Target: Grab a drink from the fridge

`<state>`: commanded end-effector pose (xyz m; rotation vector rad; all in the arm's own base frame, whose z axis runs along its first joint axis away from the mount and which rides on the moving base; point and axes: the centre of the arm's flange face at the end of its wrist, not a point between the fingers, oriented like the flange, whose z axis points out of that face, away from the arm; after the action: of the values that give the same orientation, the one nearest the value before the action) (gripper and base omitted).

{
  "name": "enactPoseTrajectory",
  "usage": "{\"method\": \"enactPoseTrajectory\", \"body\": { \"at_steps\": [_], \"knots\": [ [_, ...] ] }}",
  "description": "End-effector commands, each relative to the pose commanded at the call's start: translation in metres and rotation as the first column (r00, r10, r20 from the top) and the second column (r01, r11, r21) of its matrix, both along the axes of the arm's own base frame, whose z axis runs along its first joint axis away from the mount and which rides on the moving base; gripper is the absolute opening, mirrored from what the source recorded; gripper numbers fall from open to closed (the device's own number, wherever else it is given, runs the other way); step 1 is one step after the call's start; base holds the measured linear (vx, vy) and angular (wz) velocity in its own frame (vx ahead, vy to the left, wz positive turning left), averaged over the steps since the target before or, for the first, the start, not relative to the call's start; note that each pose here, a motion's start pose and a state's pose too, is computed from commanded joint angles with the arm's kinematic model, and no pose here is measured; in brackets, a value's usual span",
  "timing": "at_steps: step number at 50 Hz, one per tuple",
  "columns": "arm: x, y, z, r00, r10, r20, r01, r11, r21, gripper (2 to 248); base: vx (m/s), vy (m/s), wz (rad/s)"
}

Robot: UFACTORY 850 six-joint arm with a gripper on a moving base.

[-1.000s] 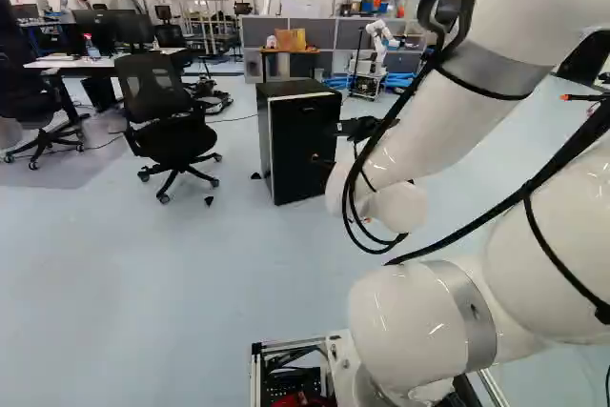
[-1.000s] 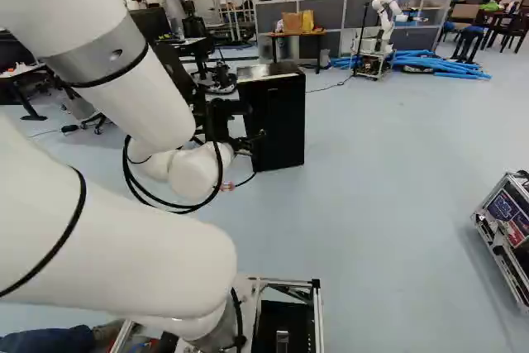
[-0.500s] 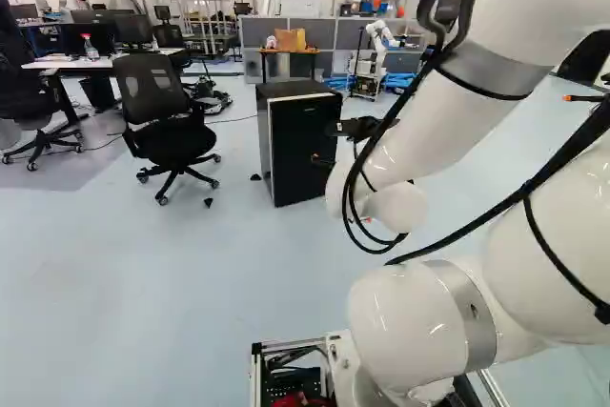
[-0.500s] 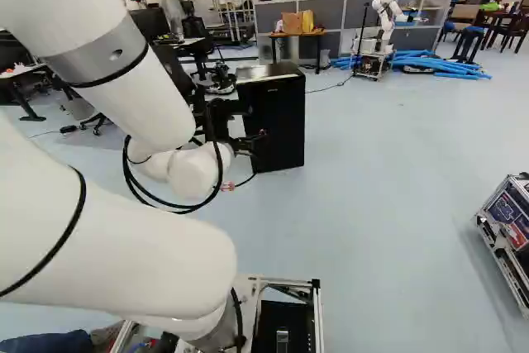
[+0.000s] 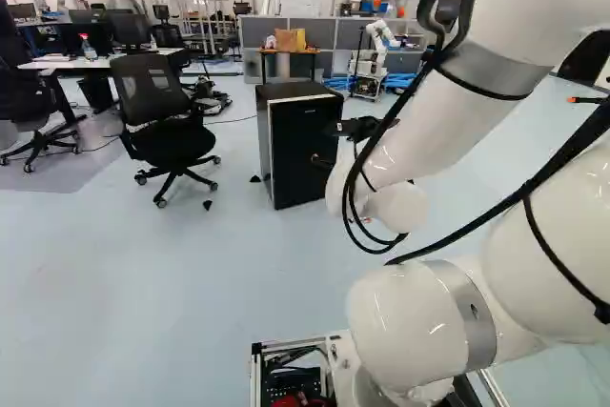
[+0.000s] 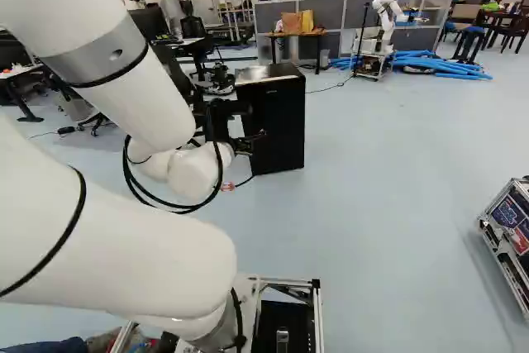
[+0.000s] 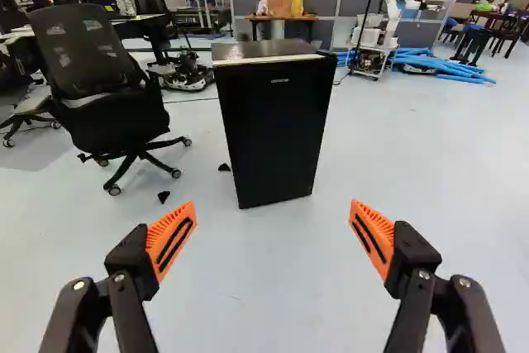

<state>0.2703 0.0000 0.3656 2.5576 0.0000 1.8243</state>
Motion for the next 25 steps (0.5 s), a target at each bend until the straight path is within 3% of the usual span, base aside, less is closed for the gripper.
{"method": "enactPoseTrajectory", "body": {
  "at_steps": [25],
  "knots": [
    [0.0000, 0.0000, 0.0000, 1.000, 0.000, 0.000, 0.000, 1.000, 0.000, 247, 0.056, 0.002, -0.003]
  ]
}}
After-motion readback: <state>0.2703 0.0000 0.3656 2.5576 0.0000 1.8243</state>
